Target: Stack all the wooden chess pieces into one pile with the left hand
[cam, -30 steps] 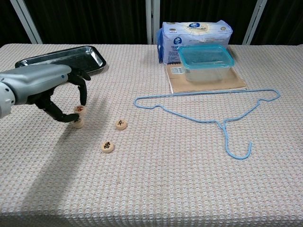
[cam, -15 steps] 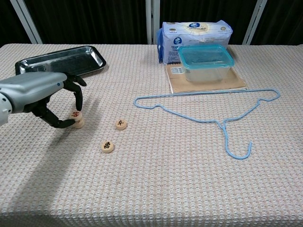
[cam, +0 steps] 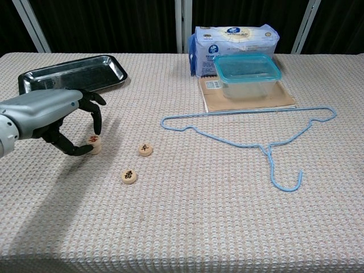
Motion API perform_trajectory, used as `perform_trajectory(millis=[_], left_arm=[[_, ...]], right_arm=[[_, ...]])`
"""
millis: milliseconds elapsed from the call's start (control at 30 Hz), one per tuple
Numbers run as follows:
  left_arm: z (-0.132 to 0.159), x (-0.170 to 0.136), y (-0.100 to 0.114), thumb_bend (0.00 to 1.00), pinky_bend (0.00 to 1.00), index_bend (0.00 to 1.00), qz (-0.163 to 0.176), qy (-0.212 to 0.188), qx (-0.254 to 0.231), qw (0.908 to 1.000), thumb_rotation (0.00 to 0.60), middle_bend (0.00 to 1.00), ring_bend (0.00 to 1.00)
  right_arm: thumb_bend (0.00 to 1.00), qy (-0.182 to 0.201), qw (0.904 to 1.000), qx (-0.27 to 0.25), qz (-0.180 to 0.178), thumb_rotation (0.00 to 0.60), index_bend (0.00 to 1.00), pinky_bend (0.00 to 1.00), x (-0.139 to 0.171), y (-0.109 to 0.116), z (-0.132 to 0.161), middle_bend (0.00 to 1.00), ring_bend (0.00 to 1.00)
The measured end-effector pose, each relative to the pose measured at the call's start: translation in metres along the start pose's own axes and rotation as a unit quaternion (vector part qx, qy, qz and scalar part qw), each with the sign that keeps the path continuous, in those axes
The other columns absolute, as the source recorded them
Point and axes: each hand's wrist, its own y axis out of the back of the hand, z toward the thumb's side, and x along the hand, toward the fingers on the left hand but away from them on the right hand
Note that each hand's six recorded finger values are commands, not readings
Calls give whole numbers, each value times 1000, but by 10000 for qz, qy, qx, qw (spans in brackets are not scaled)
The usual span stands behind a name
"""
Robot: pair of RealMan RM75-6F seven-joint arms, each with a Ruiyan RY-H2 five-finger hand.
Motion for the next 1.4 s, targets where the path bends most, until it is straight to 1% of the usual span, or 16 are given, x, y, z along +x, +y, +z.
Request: perform_trajectory(millis=[367,700,933,1200,1400], left_arm=[[-2,0,-3,310,0,461,-51,33,48,10000,600,99,0],[-3,0,-3,311,0,367,-98,29,50,9999,600,93,0],[-1,-2,0,311,0,359,-95,0,46,9999,600,92,0],[-4,-6,0,311,0,344,-172,45,110,9998,600,87,0],[-5,-6,-1,310,0,379,-212,85,126,9997,600,87,0]], right_arm=[[407,-4,10000,5,-3,600,0,0,0,0,0,0,0],[406,-21,10000,32,26,600,0,0,0,-1,0,0,0],[406,-12,10000,40,29,600,0,0,0,-1,1,0,0],[406,-3,10000,50,36,600,0,0,0,-2,1,0,0],[406,-11,10000,53,40,600,0,0,0,-2,1,0,0]])
